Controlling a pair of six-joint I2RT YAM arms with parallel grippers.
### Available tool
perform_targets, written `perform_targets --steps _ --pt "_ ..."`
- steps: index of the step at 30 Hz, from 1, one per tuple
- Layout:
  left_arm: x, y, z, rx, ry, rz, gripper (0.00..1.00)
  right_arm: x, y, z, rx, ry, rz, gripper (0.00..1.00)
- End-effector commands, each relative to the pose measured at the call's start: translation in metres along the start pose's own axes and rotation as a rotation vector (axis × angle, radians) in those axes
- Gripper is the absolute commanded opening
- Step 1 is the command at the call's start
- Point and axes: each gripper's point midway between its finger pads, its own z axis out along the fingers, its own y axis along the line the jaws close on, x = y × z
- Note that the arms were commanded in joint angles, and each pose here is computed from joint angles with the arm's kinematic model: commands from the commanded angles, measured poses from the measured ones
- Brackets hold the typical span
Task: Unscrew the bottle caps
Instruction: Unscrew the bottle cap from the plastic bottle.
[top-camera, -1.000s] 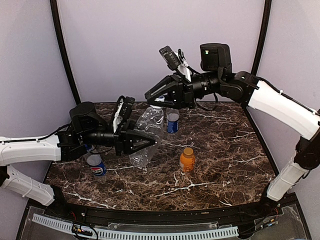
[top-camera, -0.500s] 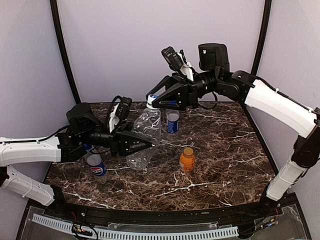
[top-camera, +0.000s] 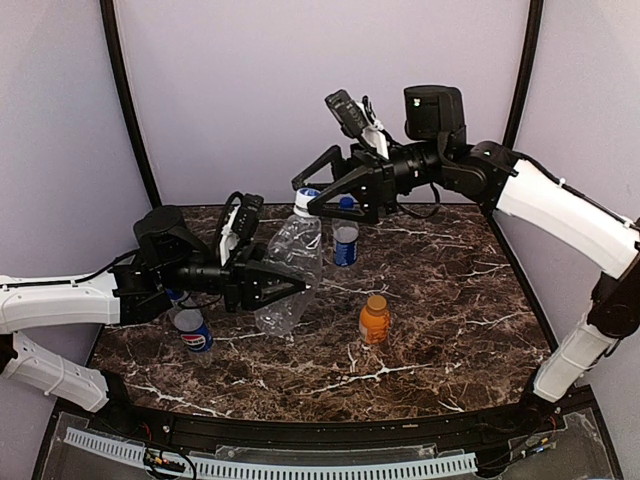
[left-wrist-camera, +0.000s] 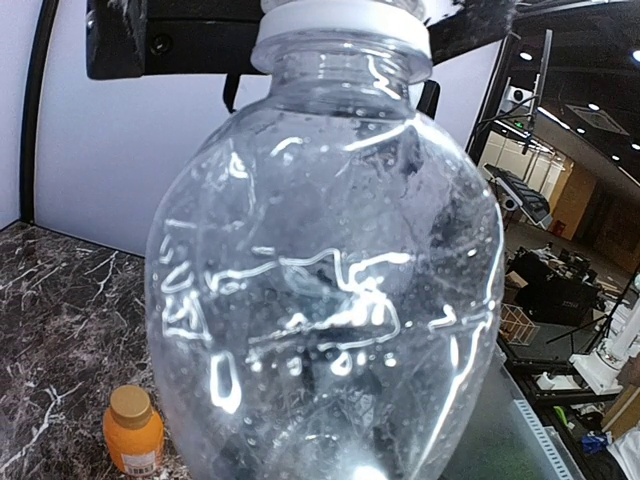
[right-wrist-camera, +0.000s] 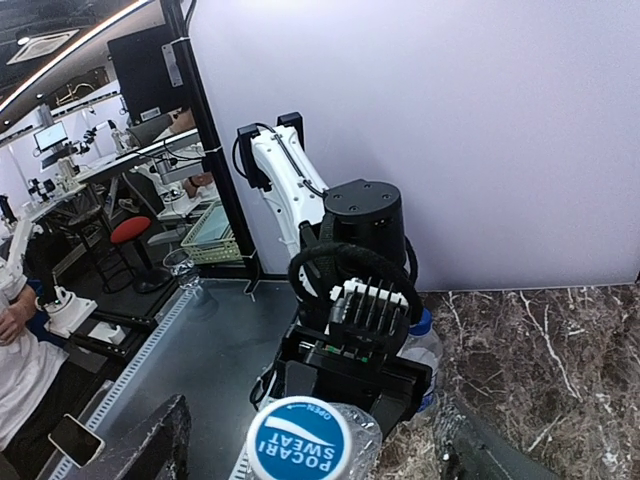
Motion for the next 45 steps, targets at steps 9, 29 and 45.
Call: perform_targets --steps 9,29,45 --pt "-0.019 0.022 -0.002 -0.156 -0.026 0.045 0.33 -0.035 -0.043 -0.015 0.453 -0.072 0.184 0.84" --pt "-0.021 0.041 -0.008 -0.279 -0.030 0.047 0.33 -0.011 -0.050 0.000 0.489 -0.010 0.252 0.55" --pt "-0.021 0.041 -0.010 -0.289 -0.033 0.044 0.32 -0.009 -0.046 0.000 0.469 0.005 0.198 0.24"
